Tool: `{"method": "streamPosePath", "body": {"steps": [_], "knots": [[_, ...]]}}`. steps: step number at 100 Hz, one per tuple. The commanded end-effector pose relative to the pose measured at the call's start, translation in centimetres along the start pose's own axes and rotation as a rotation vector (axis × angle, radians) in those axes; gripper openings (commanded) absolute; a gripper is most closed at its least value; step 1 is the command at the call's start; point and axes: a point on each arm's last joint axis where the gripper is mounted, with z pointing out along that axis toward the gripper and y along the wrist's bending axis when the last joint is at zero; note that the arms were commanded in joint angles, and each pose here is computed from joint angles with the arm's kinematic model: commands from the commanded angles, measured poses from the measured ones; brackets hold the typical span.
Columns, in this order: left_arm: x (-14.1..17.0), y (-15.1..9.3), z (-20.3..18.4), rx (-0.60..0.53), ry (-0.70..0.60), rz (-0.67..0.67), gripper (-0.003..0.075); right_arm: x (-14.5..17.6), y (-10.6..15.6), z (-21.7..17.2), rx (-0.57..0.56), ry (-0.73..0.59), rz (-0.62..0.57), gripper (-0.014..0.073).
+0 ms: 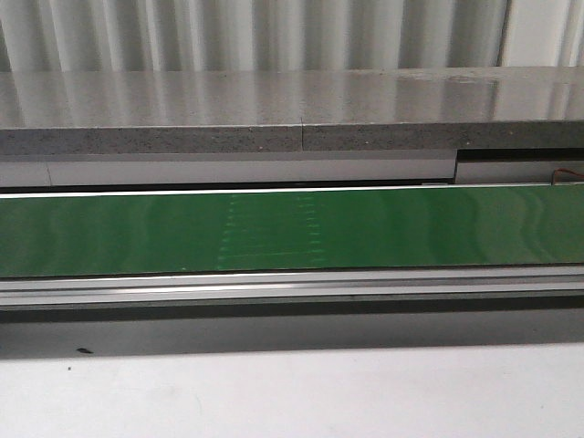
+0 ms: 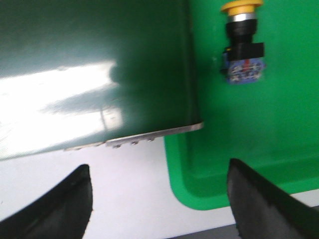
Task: Move button from right to left
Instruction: 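Lower the right gripper and grasp the yellow-capped button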
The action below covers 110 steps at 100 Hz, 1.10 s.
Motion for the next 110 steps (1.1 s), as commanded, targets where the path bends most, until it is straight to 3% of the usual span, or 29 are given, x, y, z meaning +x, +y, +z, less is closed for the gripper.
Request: {"method": "streamPosePath", "body": {"steps": [1, 18, 36, 66, 110], "knots": [[0.4, -0.1, -0.1, 0.002, -0.073, -0.017, -0.0020, -1.8, -2.1, -1.2, 0.033, -0.079, 0.046, 0.0559], [0.4, -0.1, -0.1, 0.002, -0.073, -0.017, -0.0020, -3.7, -6.4, 0.4, 0.083, -0.057, 0.158, 0.0559], [0.4, -0.1, -0.1, 0.002, -0.073, -0.017, -0.0020, -4.2, -9.2, 3.6, 0.103, 0.032, 0.215, 0.0559], [0.4, -0.1, -0.1, 0.002, -0.073, -0.017, -0.0020, -4.6, -9.4, 9.0, 0.052, 0.141, 0.127, 0.0559], [0.4, -0.1, -0.1, 0.002, -0.073, -0.017, -0.0020, -5.5, -9.4, 12.5, 0.021, 0.091, 0.053, 0.0559]]}}
